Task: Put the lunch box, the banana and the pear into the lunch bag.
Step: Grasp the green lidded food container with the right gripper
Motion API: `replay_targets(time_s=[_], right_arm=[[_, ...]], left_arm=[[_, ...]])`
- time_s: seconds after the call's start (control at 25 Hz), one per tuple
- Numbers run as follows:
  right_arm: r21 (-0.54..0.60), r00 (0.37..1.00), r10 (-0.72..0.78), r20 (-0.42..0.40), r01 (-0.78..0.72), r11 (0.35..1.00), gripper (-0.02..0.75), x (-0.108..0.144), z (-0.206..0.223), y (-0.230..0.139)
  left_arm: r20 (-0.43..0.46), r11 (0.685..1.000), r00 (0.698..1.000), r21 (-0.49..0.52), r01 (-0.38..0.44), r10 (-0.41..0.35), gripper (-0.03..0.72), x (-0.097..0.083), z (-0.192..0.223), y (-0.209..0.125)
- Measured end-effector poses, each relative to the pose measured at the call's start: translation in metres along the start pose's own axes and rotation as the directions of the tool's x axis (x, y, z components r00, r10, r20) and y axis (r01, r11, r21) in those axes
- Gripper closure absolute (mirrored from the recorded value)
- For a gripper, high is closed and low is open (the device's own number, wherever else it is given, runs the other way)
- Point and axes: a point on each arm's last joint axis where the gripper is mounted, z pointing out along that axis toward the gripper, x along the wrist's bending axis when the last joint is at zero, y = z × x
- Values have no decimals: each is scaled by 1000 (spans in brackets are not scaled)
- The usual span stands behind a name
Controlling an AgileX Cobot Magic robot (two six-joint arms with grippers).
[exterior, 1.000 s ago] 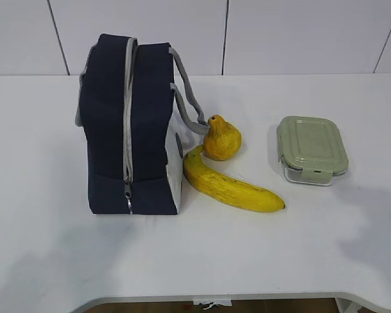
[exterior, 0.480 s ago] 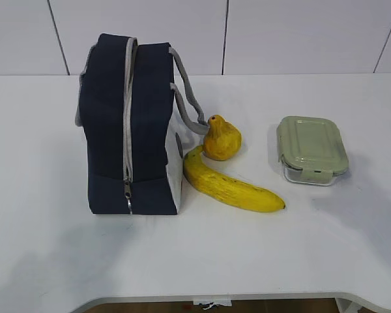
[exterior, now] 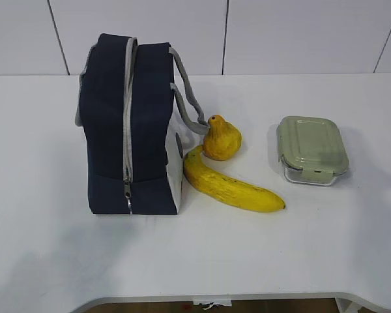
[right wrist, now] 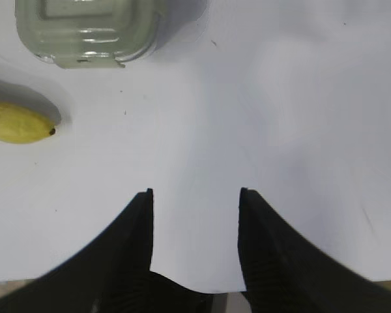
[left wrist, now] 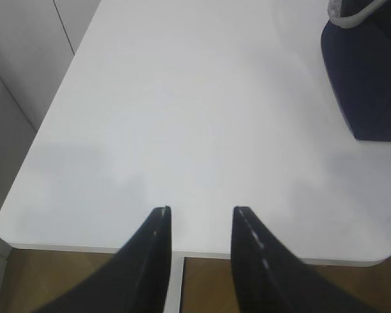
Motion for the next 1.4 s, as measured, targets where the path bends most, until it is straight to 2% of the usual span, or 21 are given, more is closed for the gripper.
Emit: replay_targets(time_s=[0.08,0.32,0.52,0.72,0.84,1.04,1.4], right_arm=[[27,998,45,-42,-44,999,396,-11,8,10],[44,967,97,-234,-90,995,396,-46,24,28],[38,904,104,-414,-97,995,396,-71,38,34],[117,807,198,-557,-160,980,396,-93,65,38],[132,778,223,-587,-180,975,396,-104,86,49],[112,772,213,-598,-183,977,396,-116,103,72],[63,770,195,-608,-198,978,396,-124,106,95]], left_arm=[[0,1000,1000,0,0,0,449,0,0,0],[0,1000,1000,0,0,0,449,0,0,0],[0,1000,1000,0,0,0,449,0,0,0],[0,1000,1000,0,0,0,448,0,0,0],[0,1000,1000,0,0,0,449,0,0,0],[0,1000,1000,0,0,0,448,0,0,0],[0,1000,1000,0,0,0,449,0,0,0]])
